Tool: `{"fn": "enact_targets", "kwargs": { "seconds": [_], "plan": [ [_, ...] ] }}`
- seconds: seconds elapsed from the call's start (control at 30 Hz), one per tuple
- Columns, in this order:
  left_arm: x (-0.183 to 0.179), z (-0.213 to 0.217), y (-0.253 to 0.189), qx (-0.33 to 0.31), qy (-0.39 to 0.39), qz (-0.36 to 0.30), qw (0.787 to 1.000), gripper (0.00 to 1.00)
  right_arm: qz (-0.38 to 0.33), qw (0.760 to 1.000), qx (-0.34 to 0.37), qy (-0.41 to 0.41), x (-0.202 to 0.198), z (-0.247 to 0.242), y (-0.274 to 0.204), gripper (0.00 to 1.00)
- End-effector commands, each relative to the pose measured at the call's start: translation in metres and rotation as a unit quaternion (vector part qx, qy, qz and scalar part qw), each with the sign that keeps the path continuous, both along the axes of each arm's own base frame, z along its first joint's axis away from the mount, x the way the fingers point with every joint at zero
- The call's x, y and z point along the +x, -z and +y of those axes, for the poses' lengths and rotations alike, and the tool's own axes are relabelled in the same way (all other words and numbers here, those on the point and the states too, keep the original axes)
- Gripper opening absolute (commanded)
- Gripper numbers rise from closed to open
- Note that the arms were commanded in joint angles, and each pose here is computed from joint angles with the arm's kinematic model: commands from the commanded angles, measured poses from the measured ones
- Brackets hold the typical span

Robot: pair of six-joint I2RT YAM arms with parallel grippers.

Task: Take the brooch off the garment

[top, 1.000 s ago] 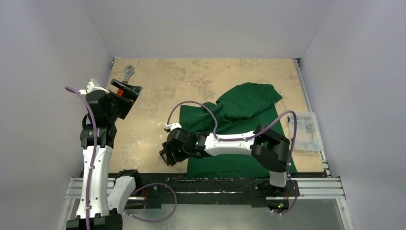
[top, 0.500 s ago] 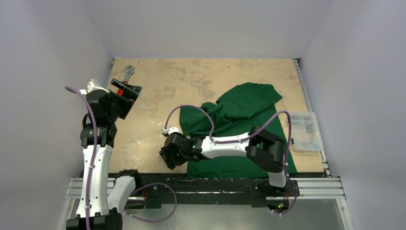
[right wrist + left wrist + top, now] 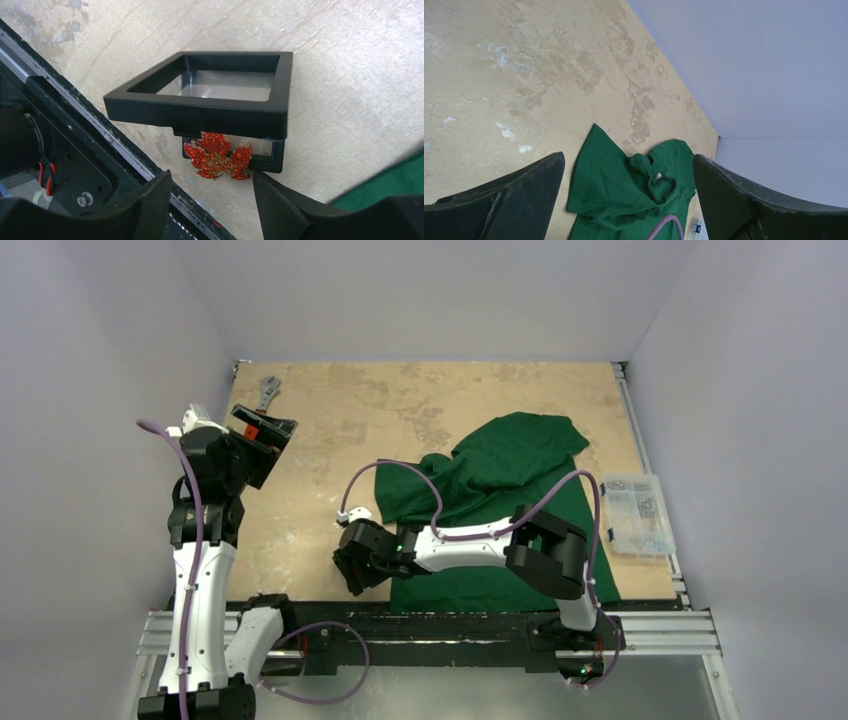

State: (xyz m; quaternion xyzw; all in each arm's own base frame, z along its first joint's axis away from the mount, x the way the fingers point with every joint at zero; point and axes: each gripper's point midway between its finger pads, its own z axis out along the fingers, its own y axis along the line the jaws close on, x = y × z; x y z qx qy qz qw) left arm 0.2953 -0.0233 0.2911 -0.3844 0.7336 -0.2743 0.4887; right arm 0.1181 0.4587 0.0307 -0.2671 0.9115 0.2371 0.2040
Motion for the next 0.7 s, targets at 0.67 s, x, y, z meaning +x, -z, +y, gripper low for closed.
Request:
{"fn": "enact_targets", "kwargs": {
  "seconds": [0.67],
  "plan": [
    [0.005,0.002,-0.011,-0.005,-0.005,-0.022,1.000,1.00,-0.042,0.998,-0.046,0.012,0.011,-0.006,0.016,0.41]
  ]
}}
